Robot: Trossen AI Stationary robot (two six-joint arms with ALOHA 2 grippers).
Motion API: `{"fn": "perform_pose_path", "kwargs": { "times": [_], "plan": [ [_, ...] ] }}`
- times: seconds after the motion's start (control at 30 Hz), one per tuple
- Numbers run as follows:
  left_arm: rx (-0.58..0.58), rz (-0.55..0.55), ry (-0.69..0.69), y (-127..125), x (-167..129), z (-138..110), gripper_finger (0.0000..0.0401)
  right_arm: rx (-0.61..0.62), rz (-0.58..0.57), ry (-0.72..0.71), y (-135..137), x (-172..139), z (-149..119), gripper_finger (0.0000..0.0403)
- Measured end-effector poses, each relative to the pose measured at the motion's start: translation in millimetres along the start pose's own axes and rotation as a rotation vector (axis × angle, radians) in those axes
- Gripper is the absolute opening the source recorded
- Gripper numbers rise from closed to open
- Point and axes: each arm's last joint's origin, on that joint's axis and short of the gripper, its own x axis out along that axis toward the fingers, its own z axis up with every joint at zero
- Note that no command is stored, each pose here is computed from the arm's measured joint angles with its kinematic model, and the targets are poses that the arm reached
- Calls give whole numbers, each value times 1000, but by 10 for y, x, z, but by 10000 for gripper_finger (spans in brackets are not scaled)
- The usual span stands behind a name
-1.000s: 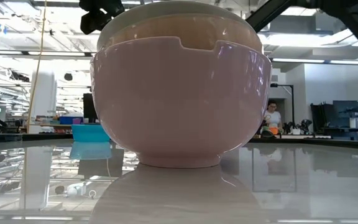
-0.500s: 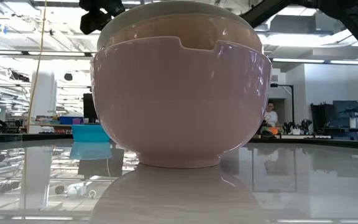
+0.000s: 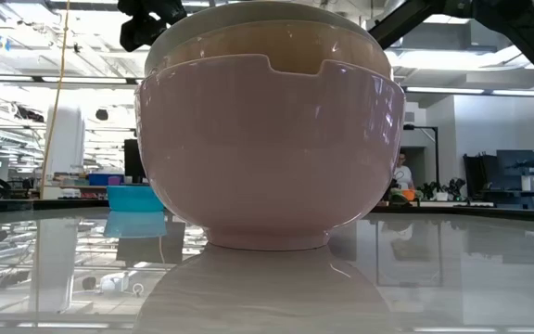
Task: Nest bowls inside each other
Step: Stack the orange bowl on top of the gray bowl
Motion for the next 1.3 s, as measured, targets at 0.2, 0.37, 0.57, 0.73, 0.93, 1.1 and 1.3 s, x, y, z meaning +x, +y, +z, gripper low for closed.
{"fn": "perform_pose_path", "kwargs": {
  "times": [0.2, 0.37, 0.57, 0.73, 0.93, 1.1, 1.3],
  "plan": [
    [0, -1, 1, -1, 1, 0, 213, -10, 24, 48, 31, 94, -51, 168],
    [-2, -6, 4, -3, 1, -3, 213, 16, 57, 162, 41, 341, -206, 168],
    [-10, -6, 5, -4, 1, -5, 213, 28, 45, 199, 51, 487, -257, 144],
    [-12, -5, 5, -3, 1, -5, 213, 31, 87, 185, 64, 480, -246, 27],
    [-12, -4, 5, -3, 1, -5, 213, 31, 190, 173, 182, 421, -218, 3],
    [-10, 1, 2, -2, 1, -4, 213, 44, 400, 128, 407, 310, -149, 1],
    [3, 7, -2, 0, 0, -3, 213, 10, 545, 69, 777, 53, 1, 2]
  ]
}}
